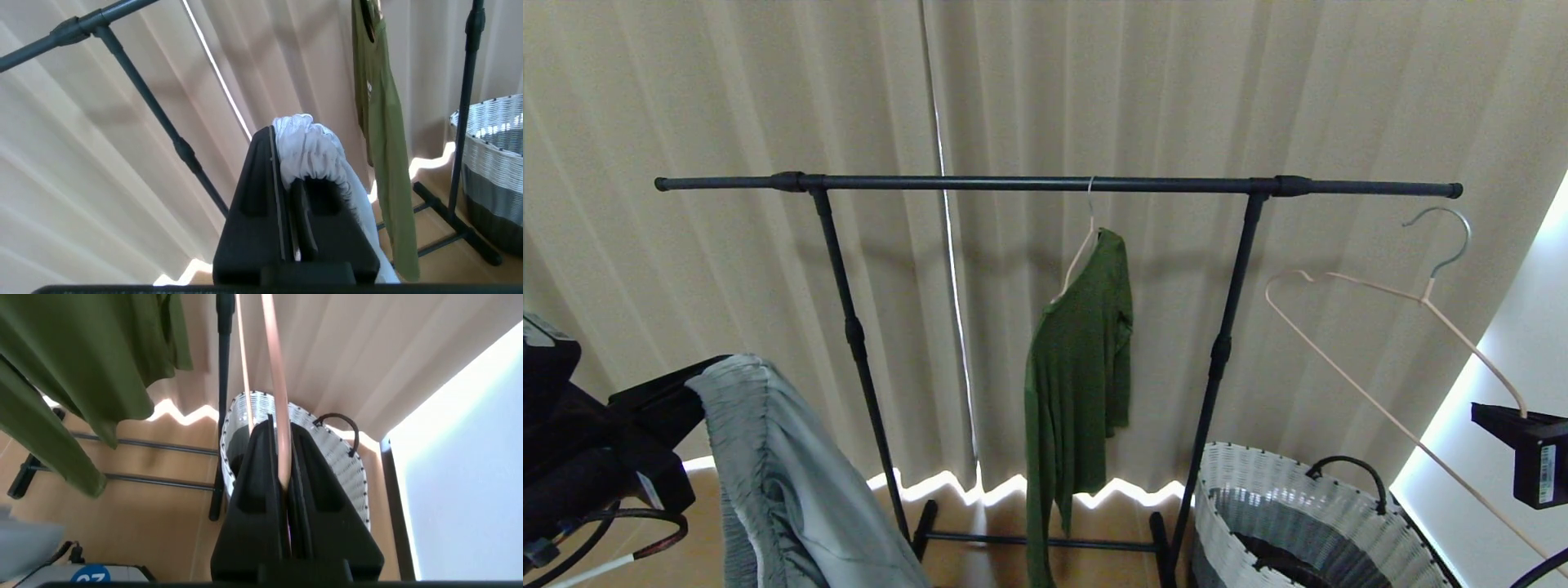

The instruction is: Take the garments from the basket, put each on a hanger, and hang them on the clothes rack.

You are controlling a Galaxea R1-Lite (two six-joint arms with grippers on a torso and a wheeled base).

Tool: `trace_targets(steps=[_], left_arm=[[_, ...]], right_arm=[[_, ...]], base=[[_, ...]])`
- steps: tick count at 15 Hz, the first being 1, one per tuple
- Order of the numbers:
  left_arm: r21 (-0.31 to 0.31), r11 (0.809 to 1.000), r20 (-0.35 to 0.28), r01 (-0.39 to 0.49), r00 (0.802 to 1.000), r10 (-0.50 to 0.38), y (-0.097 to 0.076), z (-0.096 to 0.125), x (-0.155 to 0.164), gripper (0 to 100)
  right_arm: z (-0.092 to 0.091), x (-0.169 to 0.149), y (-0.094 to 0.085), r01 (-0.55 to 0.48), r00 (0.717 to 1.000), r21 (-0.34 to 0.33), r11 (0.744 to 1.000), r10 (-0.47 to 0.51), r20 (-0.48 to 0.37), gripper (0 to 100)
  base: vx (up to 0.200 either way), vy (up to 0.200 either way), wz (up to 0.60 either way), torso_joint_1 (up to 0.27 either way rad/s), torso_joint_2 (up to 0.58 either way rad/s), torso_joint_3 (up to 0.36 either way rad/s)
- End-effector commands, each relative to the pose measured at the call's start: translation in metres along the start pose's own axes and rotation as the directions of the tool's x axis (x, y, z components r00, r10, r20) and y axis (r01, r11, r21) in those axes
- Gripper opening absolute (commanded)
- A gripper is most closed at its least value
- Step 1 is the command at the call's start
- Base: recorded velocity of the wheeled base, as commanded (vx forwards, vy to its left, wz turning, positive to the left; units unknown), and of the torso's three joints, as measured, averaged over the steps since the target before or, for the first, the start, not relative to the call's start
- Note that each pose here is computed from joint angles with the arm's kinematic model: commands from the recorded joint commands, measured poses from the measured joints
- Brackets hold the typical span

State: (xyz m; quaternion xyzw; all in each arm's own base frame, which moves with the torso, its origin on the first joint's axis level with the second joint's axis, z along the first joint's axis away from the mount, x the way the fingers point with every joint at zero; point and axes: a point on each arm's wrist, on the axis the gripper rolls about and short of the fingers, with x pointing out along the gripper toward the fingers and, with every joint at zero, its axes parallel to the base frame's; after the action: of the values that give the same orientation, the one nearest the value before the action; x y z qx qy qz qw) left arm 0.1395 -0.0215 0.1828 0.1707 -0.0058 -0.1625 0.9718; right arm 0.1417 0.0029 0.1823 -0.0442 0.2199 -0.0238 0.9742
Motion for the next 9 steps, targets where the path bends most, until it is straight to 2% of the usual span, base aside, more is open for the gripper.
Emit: trace_targets(steps=[1, 5, 9], left_arm=[[0.001, 1.000, 0.003, -0.001, 1.000, 0.001, 0.0003, 0.0008, 0.0001, 0], [0.001, 1.000, 0.003, -0.001, 1.000, 0.001, 0.0003, 0.0008, 0.0001, 0], [0.001, 1.000, 0.003, -0.001, 1.000, 0.001, 0.0003, 0.0008, 0.0001, 0]], right_arm=[[0.0003, 0.0001, 0.0001, -0.002, 1.000, -0.001, 1.000, 0.002, 0.001, 0], [-0.0003, 0.0008, 0.0007, -0.009, 1.000, -0.001, 1.000, 0.009, -0.003, 0], [0.0002, 0.0013, 0.0014, -0.014, 1.000, -0.003, 1.000, 0.014, -0.002, 0]], base=[[0.000, 0.000, 0.00, 0.000, 0.00, 0.000], [0.000, 0.000, 0.00, 0.000, 0.00, 0.000], [0.000, 0.200, 0.00, -0.002, 0.00, 0.005]])
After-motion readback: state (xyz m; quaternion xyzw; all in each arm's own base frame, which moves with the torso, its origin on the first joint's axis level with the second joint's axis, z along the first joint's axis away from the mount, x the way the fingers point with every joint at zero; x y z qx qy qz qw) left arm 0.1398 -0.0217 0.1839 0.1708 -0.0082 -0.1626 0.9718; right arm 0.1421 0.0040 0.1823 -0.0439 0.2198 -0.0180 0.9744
